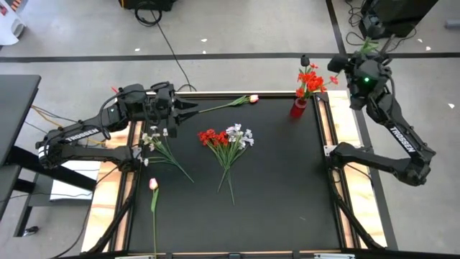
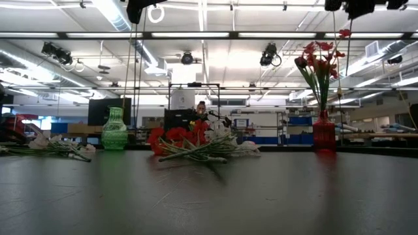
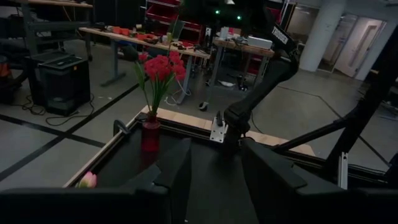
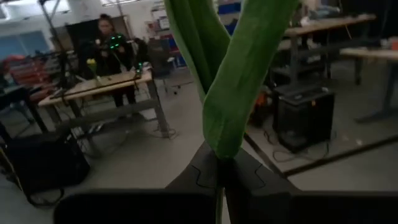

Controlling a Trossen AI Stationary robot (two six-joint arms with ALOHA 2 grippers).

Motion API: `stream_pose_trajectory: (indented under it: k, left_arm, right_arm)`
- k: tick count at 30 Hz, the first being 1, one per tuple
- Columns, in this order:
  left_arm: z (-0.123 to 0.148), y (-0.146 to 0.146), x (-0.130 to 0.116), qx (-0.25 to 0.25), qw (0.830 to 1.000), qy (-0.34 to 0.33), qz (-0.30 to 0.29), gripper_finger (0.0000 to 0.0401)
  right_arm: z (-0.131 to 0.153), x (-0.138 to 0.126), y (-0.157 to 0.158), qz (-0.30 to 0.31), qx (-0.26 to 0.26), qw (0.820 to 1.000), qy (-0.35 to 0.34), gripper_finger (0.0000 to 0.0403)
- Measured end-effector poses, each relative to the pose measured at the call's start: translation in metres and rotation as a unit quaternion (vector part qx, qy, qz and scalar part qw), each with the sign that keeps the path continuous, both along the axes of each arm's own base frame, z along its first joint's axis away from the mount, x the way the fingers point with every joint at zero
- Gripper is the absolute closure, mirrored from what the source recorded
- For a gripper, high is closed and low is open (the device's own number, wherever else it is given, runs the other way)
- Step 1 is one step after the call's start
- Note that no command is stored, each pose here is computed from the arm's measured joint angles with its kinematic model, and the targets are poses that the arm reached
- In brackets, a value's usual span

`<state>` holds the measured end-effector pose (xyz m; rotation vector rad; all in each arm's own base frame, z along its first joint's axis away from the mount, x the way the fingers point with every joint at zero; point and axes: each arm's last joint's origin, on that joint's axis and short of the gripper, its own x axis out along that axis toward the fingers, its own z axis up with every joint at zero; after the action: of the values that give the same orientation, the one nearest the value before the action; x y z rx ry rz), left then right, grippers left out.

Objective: Sort flowers into vase by color
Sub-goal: Put the black tulip into the red flower vase

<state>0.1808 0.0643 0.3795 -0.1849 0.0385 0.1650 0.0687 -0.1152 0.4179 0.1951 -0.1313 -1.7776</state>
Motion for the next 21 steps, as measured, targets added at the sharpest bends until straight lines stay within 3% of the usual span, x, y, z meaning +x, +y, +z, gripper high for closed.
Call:
stream_pose_trajectory:
  k: [8,21]
  left_arm:
    - [0.000,0.000,0.000,0.000,1.000,0.000,0.000,0.0255]
    - [0.000,0.000,0.000,0.000,1.000,0.000,0.000,0.0255]
  right_arm:
    - [-0.046,-0.001,-0.018,0.004,0.024,0.998,-0.055,0.0388]
    - [-0.086,0.009,-0.017,0.060,0.037,0.992,-0.102,0.0388]
